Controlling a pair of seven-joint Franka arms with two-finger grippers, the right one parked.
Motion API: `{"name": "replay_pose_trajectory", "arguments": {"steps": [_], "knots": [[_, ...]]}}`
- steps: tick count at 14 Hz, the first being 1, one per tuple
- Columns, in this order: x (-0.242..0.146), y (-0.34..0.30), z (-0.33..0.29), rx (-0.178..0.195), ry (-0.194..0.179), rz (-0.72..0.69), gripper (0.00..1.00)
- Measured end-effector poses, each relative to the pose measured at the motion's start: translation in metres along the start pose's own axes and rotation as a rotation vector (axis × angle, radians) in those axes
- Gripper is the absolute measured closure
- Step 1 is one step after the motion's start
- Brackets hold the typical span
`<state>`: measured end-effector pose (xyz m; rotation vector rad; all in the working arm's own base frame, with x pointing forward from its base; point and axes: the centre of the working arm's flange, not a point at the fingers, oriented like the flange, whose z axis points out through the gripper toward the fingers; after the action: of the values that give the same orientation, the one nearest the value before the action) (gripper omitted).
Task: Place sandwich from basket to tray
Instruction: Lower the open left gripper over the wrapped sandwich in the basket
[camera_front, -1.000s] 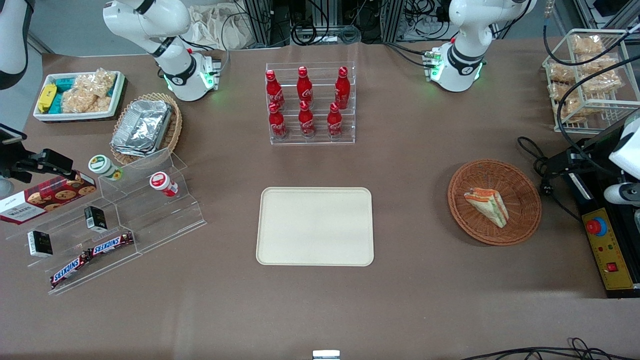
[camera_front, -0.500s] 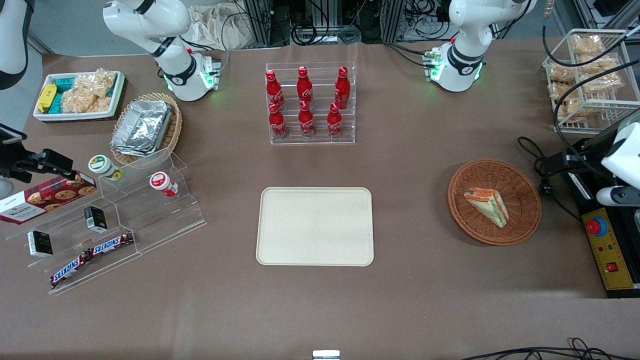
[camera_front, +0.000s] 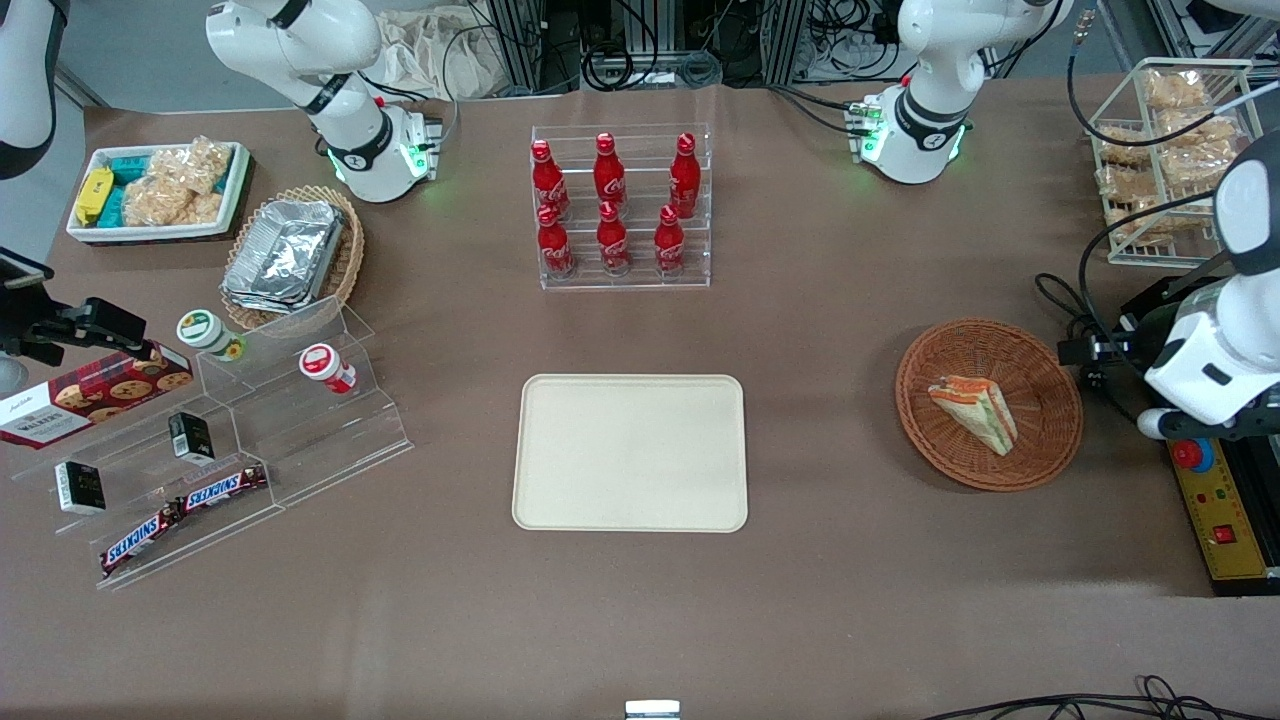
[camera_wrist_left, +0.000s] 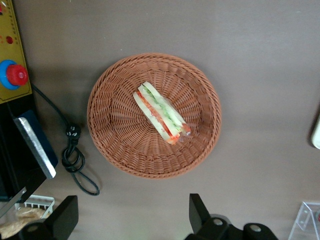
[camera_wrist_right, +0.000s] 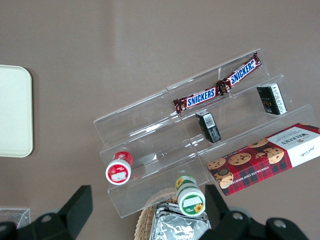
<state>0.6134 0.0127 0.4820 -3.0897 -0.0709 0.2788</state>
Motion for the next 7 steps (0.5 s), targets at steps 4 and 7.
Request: {"name": "replay_pose_trajectory", "arguments": {"steps": [4, 7], "knots": [[0.004, -0.009, 0.065, -0.006, 0.010, -0.054, 0.01], [0.005, -0.001, 0.113, -0.046, 0.062, -0.178, 0.01]]}}
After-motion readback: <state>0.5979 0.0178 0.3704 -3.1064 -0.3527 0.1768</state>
